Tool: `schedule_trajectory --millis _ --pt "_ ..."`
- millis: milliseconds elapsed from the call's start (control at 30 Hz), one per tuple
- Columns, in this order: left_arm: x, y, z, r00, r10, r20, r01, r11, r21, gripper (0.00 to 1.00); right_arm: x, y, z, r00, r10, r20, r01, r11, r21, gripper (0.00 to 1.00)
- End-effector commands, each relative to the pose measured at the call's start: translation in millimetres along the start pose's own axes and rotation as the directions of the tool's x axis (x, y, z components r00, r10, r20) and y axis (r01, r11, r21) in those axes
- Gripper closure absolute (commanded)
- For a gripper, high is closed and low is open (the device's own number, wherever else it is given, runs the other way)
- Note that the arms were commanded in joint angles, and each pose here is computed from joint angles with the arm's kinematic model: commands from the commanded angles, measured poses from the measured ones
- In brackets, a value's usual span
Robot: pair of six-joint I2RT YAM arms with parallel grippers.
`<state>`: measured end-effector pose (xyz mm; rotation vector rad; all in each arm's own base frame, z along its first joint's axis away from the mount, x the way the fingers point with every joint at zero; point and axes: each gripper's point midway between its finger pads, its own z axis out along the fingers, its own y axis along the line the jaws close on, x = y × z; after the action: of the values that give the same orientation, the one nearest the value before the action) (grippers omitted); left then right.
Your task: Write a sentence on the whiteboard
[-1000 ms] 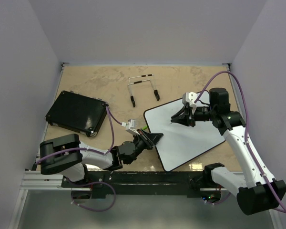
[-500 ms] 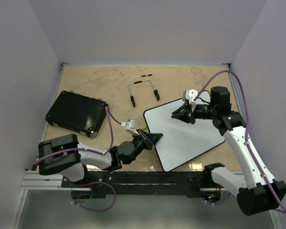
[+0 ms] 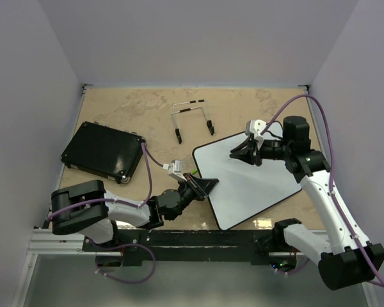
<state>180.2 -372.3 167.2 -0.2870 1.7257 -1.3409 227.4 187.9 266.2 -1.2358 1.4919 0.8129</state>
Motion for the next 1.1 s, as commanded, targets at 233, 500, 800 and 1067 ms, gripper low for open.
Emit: schedule_trajectory --millis 233,500,800,1067 --pt "3 -9 0 0.998 0.069 -0.009 -0.069 0.997 0.046 1.00 -18 12 11 0.998 -0.007 0.061 0.009 1.000 -0.028 1.00" --pt "3 -9 1 0.998 0.068 -0.008 -0.068 0.997 0.045 1.00 -21 15 15 0.998 -0.016 0.058 0.018 0.999 -0.033 1.00" --pt "5 -9 3 0.998 0.067 -0.012 -0.066 0.997 0.045 1.00 -21 13 16 0.998 -0.024 0.055 0.025 0.999 -0.027 1.00" --pt "4 -10 2 0.998 0.065 -0.010 -0.064 0.997 0.047 1.00 -22 14 15 0.998 -0.045 0.053 0.047 0.998 -0.039 1.00"
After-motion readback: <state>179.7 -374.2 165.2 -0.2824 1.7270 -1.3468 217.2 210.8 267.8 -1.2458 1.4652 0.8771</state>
